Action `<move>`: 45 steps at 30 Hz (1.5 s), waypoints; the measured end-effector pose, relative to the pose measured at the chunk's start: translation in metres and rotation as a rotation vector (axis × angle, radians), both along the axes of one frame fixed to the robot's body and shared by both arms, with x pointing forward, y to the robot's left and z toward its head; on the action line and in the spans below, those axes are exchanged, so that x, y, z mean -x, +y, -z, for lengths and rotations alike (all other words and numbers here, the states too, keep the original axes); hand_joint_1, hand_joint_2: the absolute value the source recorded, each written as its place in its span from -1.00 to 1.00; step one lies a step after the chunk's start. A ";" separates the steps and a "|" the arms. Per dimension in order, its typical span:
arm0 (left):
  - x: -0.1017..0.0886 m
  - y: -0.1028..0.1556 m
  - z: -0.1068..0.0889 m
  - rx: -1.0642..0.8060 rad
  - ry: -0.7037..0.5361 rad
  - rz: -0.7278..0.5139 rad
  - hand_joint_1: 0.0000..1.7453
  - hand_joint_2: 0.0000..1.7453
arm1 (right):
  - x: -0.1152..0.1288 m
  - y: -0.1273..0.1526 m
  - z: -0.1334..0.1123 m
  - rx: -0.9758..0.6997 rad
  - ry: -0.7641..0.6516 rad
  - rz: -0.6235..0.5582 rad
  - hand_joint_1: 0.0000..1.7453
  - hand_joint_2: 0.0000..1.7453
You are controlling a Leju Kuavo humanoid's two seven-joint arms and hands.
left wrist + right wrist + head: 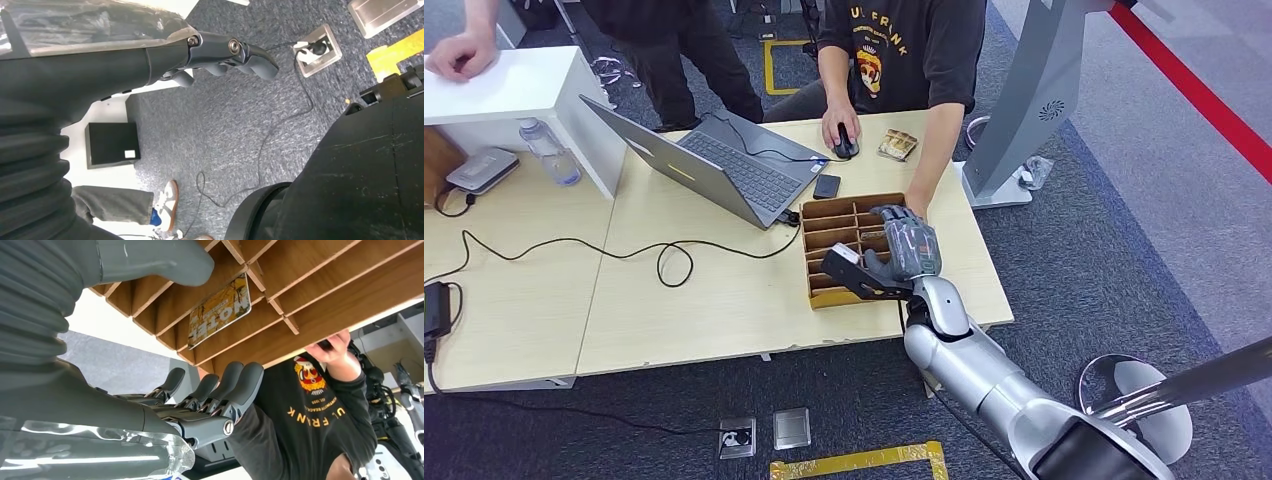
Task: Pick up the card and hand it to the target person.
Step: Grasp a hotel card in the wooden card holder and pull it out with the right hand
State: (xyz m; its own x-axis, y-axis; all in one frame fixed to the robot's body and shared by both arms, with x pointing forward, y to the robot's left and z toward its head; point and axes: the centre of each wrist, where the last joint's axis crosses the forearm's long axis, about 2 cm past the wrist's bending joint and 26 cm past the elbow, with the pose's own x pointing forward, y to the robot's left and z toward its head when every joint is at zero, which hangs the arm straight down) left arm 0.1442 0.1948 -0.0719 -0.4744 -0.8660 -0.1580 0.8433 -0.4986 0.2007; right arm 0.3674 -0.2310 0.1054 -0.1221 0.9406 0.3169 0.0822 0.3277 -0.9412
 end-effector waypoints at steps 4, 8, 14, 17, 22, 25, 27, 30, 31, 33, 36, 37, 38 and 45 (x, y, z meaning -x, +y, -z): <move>0.000 0.000 0.000 0.000 0.003 0.003 -1.00 1.00 | -0.002 -0.002 0.000 0.010 0.005 0.005 -0.25 1.00; -0.001 0.000 0.000 0.000 0.003 0.003 -1.00 1.00 | -0.004 -0.003 0.000 0.019 0.008 0.009 -0.25 1.00; -0.002 -0.001 -0.001 0.000 0.002 0.003 -1.00 1.00 | -0.007 -0.004 0.000 0.028 0.016 0.015 -0.20 1.00; -0.002 -0.001 -0.001 0.001 0.003 0.002 -1.00 1.00 | -0.008 -0.005 0.001 0.035 0.022 0.018 -0.16 1.00; -0.002 -0.001 -0.001 0.003 0.006 -0.003 -1.00 1.00 | -0.010 -0.005 0.001 0.043 0.029 0.022 -0.03 1.00; -0.002 -0.001 -0.001 0.003 0.007 -0.005 -1.00 1.00 | -0.010 -0.005 0.002 0.049 0.034 0.022 0.01 1.00; -0.001 -0.001 -0.001 0.002 0.009 -0.005 -1.00 1.00 | -0.009 -0.005 0.003 0.053 0.037 0.021 0.03 1.00; -0.001 -0.001 -0.001 0.001 0.011 -0.009 -1.00 1.00 | -0.009 -0.006 0.005 0.062 0.039 0.020 0.04 1.00; -0.001 -0.001 -0.001 0.001 0.012 -0.011 -1.00 1.00 | -0.009 -0.006 0.005 0.065 0.039 0.019 0.04 1.00; -0.001 -0.001 -0.001 0.001 0.015 -0.015 -1.00 1.00 | -0.009 -0.006 0.005 0.070 0.037 0.017 0.06 1.00; -0.002 -0.001 -0.001 0.005 0.017 -0.024 -1.00 1.00 | -0.009 -0.006 0.005 0.071 0.035 0.016 0.09 1.00; -0.002 -0.001 -0.001 0.006 0.017 -0.026 -1.00 1.00 | -0.008 -0.006 0.005 0.070 0.035 0.015 0.10 1.00; -0.002 -0.001 -0.001 0.007 0.016 -0.027 -1.00 1.00 | -0.008 -0.005 0.005 0.070 0.034 0.013 0.14 1.00; -0.003 -0.001 -0.001 0.010 0.009 -0.028 -1.00 1.00 | -0.002 -0.003 0.003 0.059 0.017 0.003 0.96 1.00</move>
